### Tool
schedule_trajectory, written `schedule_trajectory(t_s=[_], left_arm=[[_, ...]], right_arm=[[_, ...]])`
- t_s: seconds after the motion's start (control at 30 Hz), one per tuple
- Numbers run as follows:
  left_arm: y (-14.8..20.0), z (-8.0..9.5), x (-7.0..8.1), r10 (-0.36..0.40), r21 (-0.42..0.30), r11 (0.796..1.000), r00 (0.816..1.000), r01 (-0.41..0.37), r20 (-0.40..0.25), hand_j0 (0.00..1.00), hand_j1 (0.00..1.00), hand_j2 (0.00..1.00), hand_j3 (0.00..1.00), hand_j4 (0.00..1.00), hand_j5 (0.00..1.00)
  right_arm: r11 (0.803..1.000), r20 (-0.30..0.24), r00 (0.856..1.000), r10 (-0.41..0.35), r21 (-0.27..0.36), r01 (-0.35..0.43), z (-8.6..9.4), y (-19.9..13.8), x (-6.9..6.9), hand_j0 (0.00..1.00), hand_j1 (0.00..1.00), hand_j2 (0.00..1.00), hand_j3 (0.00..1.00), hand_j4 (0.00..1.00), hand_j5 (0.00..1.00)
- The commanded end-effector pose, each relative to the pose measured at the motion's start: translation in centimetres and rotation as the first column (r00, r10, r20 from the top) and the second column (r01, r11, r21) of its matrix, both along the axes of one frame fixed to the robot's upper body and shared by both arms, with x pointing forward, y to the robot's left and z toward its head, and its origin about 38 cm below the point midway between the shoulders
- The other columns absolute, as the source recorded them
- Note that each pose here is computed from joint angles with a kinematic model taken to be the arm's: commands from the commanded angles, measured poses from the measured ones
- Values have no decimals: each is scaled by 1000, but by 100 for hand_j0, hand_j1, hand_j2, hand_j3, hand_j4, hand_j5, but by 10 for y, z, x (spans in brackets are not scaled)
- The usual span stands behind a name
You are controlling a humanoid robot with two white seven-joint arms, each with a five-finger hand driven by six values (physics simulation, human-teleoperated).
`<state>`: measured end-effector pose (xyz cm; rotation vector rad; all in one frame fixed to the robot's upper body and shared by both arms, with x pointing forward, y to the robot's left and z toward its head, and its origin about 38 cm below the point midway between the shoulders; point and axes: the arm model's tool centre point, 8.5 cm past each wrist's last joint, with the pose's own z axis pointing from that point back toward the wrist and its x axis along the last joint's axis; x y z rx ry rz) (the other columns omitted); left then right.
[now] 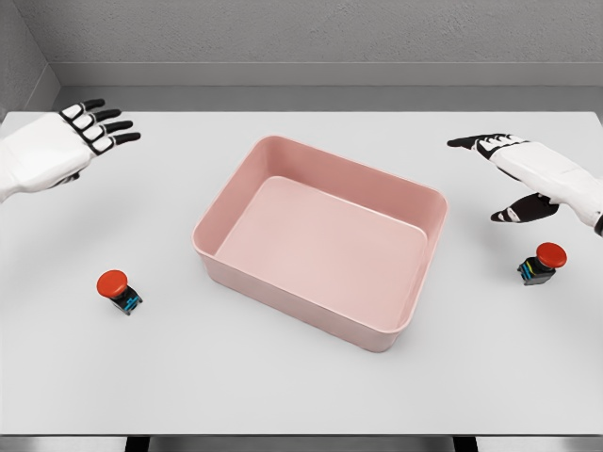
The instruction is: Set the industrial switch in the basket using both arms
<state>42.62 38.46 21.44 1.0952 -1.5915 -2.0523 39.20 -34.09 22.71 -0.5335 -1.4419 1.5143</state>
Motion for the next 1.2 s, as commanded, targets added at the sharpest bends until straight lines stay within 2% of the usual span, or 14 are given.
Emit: schedule_trajectory(t_s=[0.0, 0.03, 0.13, 0.2, 0.23, 0.3, 0.33, 0.43, 0.47, 0.53, 0.7, 0.83, 1.0, 1.17], left_arm=[[0, 1, 0, 0, -1, 1000, 1000, 0, -3, 100, 100, 100, 100, 100, 100], [0, 0, 0, 0, -1, 1000, 1000, 0, -4, 100, 100, 100, 100, 100, 100], [3, 2, -1, 5, 11, 1000, 1000, -5, -3, 100, 100, 100, 100, 100, 100], [11, 5, -4, 29, 84, 996, 999, -26, -38, 100, 100, 100, 100, 100, 100], [15, 1, -9, 43, 127, 991, 997, -34, -69, 100, 100, 100, 100, 100, 100], [21, 0, -15, 61, 184, 982, 993, -41, -101, 100, 100, 100, 100, 100, 100], [26, 1, -19, 68, 207, 977, 992, -44, -108, 100, 100, 100, 100, 100, 100], [34, -6, -27, 101, 273, 960, 982, -54, -159, 100, 100, 100, 100, 100, 100], [33, -5, -28, 98, 278, 959, 983, -51, -157, 100, 100, 100, 100, 100, 100], [32, -15, -32, 127, 335, 941, 969, -51, -210, 100, 100, 100, 100, 100, 100], [15, -21, -53, 62, 359, 933, 968, 31, -245, 100, 100, 100, 100, 100, 100], [0, -27, -67, 8, 356, 930, 963, 92, -268, 100, 100, 100, 100, 100, 100], [-8, -29, -73, -17, 353, 928, 962, 117, -273, 100, 100, 100, 100, 100, 100], [-20, -32, -82, -58, 338, 928, 957, 156, -284, 100, 100, 100, 100, 100, 100]], right_arm=[[1000, -4, 1000, 3, -3, -3, 1, 0, 0, 100, 100, 100, 100, 100, 100], [1000, -4, 1000, 6, -5, -6, 2, -1, 0, 100, 100, 100, 100, 100, 100], [997, 37, 999, 22, -73, -19, 27, -26, -6, 100, 100, 100, 100, 100, 100], [990, 28, 999, 20, -144, -16, 38, -42, -11, 100, 100, 100, 100, 100, 100], [983, -20, 1000, 24, -179, -27, 35, -45, -13, 100, 100, 100, 100, 100, 100], [974, -50, 997, 64, -216, -73, 37, -47, -18, 100, 100, 100, 100, 100, 100], [961, -104, 990, 97, -249, -121, 34, -47, -22, 100, 100, 100, 100, 100, 100], [941, -211, 972, 100, -298, -161, 25, -51, -29, 100, 100, 100, 100, 100, 100], [931, -235, 966, 111, -314, -183, 24, -52, -32, 100, 100, 100, 100, 100, 100], [922, -230, 967, 109, -340, -184, 34, -58, -32, 100, 100, 100, 100, 100, 100], [917, -225, 967, 118, -350, -193, 41, -59, -32, 100, 100, 100, 100, 100, 100], [919, -276, 950, 148, -317, -235, 16, -53, -39, 100, 100, 100, 100, 100, 100], [920, -310, 939, 148, -304, -246, 3, -53, -45, 100, 100, 100, 100, 100, 100], [931, -323, 940, 112, -296, -213, -9, -60, -41, 100, 100, 100, 100, 100, 100]])
